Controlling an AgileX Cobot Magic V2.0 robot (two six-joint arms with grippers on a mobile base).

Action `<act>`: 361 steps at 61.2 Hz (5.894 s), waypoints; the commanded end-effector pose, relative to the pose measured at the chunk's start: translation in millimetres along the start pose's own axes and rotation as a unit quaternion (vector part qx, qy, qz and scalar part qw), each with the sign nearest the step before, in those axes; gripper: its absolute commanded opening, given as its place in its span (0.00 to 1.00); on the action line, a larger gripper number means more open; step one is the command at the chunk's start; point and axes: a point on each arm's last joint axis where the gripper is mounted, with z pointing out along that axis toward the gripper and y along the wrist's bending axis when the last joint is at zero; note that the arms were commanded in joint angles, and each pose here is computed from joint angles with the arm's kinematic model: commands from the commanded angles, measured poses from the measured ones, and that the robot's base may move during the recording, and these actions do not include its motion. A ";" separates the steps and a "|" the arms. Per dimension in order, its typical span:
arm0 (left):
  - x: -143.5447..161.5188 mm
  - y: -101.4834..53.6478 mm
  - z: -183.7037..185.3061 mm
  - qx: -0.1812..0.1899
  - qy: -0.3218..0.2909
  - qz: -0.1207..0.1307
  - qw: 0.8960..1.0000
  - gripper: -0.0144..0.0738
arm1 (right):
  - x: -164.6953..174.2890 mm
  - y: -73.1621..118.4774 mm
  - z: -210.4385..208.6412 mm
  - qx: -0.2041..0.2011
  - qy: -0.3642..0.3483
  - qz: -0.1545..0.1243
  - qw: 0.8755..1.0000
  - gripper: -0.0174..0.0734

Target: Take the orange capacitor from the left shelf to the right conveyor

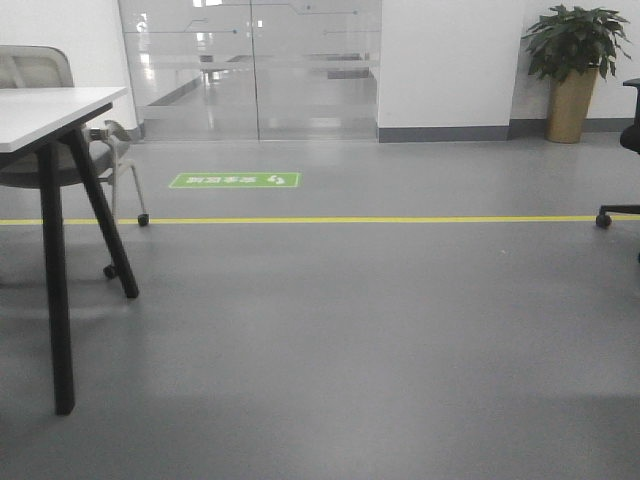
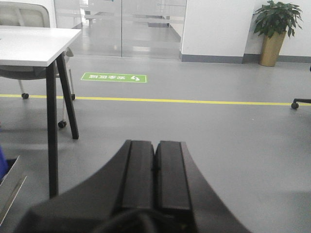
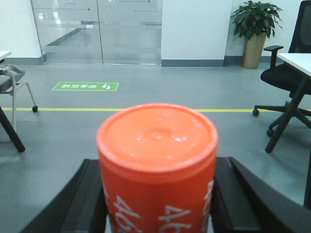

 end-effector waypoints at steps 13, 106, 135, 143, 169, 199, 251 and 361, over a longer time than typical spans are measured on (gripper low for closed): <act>-10.5 -0.2 -1.6 0.002 -0.053 -0.002 0.999 0.02 | -15.2 1.2 -0.9 -0.002 -0.050 -0.006 0.999 0.32; -10.5 -0.7 -1.6 0.007 -0.053 -0.002 0.999 0.02 | -15.2 1.2 -0.9 -0.002 -0.050 -0.006 0.999 0.32; -10.5 -0.7 -1.6 0.007 -0.053 -0.002 0.999 0.02 | -15.2 1.2 -0.9 -0.002 -0.050 -0.006 0.999 0.32; -10.5 -0.7 -1.6 0.007 -0.053 -0.002 0.999 0.02 | -15.2 1.2 -0.9 -0.002 -0.050 -0.006 0.999 0.32; -10.5 -0.7 -1.6 0.007 -0.053 -0.002 0.999 0.02 | -15.2 1.2 -0.9 -0.002 -0.050 -0.006 0.999 0.32; -10.5 -0.6 -1.6 0.006 -0.053 -0.002 0.999 0.02 | -15.2 1.2 -0.9 -0.002 -0.050 -0.006 0.999 0.32; -10.5 -0.6 -1.6 0.006 -0.053 -0.002 0.999 0.02 | -15.5 1.3 -1.0 -0.003 -0.051 -0.006 0.999 0.32; -10.5 -0.6 -1.6 0.006 -0.053 -0.002 0.999 0.02 | 106.9 46.8 289.9 -0.142 -0.036 -0.011 0.989 0.32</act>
